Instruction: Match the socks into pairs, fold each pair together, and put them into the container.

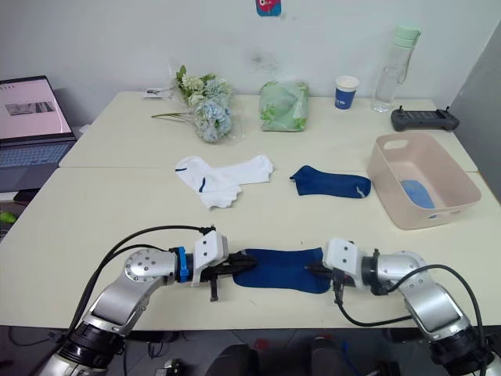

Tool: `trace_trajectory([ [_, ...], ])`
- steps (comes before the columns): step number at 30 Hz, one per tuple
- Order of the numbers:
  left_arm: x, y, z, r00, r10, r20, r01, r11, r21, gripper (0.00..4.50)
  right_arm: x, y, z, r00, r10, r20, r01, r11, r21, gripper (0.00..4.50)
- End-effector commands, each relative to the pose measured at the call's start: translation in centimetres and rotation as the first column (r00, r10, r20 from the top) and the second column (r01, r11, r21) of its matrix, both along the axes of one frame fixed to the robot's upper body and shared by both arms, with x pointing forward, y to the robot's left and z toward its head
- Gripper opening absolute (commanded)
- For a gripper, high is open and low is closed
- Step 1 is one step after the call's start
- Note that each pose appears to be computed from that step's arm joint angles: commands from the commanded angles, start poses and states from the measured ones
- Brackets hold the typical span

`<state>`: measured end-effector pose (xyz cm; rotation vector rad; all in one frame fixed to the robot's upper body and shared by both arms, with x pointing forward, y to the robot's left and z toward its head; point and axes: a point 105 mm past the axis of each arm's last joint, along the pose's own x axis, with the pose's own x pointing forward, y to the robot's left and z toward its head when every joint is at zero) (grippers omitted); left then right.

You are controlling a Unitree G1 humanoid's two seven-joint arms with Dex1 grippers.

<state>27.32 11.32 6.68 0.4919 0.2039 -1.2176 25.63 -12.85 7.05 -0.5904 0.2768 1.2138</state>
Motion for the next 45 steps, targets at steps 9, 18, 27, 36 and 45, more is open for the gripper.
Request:
trace_trajectory([
  [9, 0.2, 1.3, 2.2, 0.997, 0.082, 0.004, -0.081, 0.990, -0.112, 0.01, -0.1, -2.1, 3.4, 0.993, -0.110, -0.038, 0.115, 0.975, 0.188, 0.00],
  [18, 4.3, 7.6, 5.6, 0.837, 0.546, 0.040, -0.505, 0.799, -0.326, 2.16, 4.9, -7.7, 5.5, 0.852, -0.512, 0.105, 0.470, 0.838, 0.276, 1.97],
  [27, 3.9, 10.0, 4.0, 0.752, 0.657, 0.058, -0.612, 0.727, -0.312, 4.46, 5.5, -9.0, 4.1, 0.788, -0.601, 0.131, 0.551, 0.784, 0.286, 4.46],
  [36, 3.2, 4.5, 7.0, 0.897, 0.428, 0.113, -0.374, 0.869, -0.324, 4.46, 10.9, -3.6, 5.1, 0.837, -0.515, 0.185, 0.475, 0.852, 0.221, 4.46],
  [45, 2.9, 0.7, 12.0, 0.932, 0.307, 0.192, -0.221, 0.903, -0.370, 4.46, 17.2, 1.5, 5.7, 0.860, -0.495, 0.125, 0.474, 0.865, 0.165, 4.46],
])
